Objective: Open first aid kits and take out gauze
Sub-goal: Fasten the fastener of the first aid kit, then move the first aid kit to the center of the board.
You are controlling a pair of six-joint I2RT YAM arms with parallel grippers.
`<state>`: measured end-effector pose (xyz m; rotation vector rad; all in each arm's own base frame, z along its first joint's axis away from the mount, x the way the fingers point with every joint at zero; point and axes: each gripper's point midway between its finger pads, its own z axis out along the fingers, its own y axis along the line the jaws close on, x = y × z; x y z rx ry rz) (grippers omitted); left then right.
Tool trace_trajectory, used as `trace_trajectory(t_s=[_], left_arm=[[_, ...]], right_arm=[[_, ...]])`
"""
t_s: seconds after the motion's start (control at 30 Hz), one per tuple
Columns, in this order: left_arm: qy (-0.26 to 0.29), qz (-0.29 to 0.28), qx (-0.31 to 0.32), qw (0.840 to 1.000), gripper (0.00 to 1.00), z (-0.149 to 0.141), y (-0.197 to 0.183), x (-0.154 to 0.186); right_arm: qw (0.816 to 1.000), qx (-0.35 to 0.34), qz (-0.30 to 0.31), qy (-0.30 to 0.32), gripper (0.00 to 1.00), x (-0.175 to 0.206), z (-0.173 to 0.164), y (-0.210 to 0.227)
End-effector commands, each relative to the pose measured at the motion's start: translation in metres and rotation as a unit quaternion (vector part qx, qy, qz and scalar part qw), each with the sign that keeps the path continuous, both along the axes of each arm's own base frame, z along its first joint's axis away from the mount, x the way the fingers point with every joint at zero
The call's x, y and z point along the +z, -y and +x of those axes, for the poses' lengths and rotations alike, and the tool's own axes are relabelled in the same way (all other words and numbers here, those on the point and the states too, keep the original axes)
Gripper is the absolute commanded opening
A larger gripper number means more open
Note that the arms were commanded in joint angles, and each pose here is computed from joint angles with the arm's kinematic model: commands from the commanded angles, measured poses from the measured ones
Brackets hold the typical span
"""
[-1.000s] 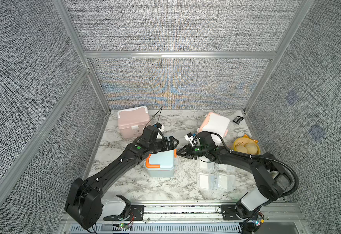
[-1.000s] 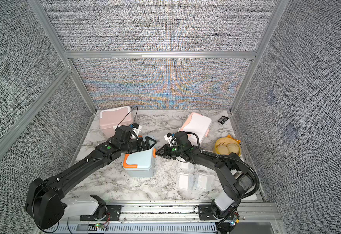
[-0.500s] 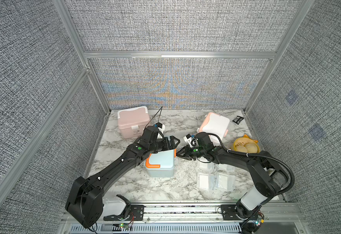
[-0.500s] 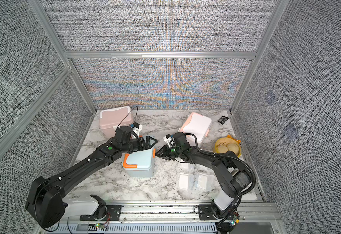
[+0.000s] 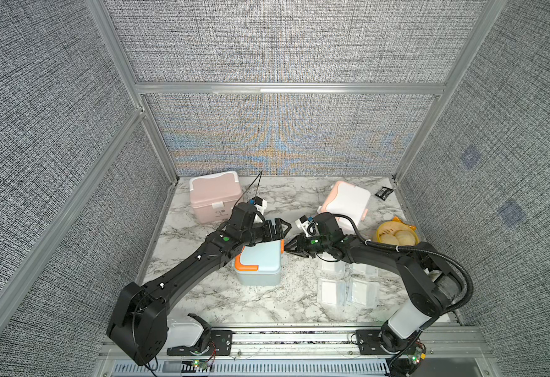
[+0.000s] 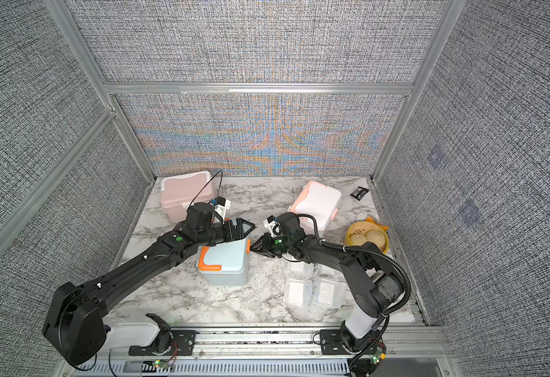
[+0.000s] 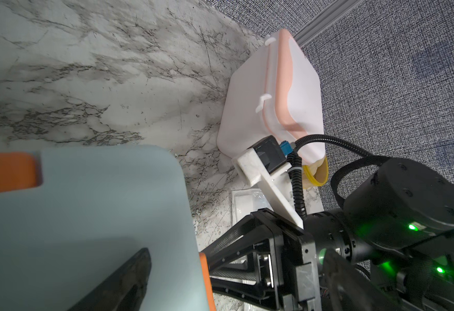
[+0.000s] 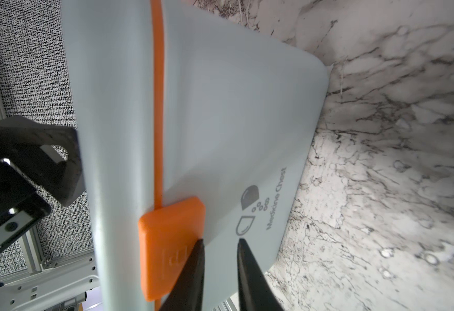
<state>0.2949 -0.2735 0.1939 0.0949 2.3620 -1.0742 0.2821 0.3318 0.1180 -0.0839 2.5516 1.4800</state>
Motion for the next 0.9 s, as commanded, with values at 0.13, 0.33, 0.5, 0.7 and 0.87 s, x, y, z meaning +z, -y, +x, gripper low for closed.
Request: trace_trajectory(t_s=[0.13,0.33,0.5,0.7,0.87], left_arm=[[-0.084,0.055,0.008,0.995,1.00,-0.024,-0.018,-0.039],[-0.047,0.065,0.028,0.996,1.00,-0.024,-0.032,-0.012],[-0.001,0.098,0.070,0.993,1.00,-0.029,-0.062,0.017],[0.054,0.122,0.120,0.984,1.00,-0.039,-0.103,0.041],[0.062,0.121,0.143,0.980,1.00,-0.047,-0.123,0.049]], right_arm=[[1.000,0.007,0.004,0.020,0.25,0.013,0.000,-0.001],[0.999,-0.003,-0.032,0.040,0.29,0.019,-0.008,0.016],[0.997,-0.002,-0.039,0.064,0.44,0.032,-0.019,0.026],[0.994,0.044,-0.037,0.093,0.69,0.045,-0.041,0.011],[0.991,0.096,-0.016,0.097,0.75,0.055,-0.055,-0.023]])
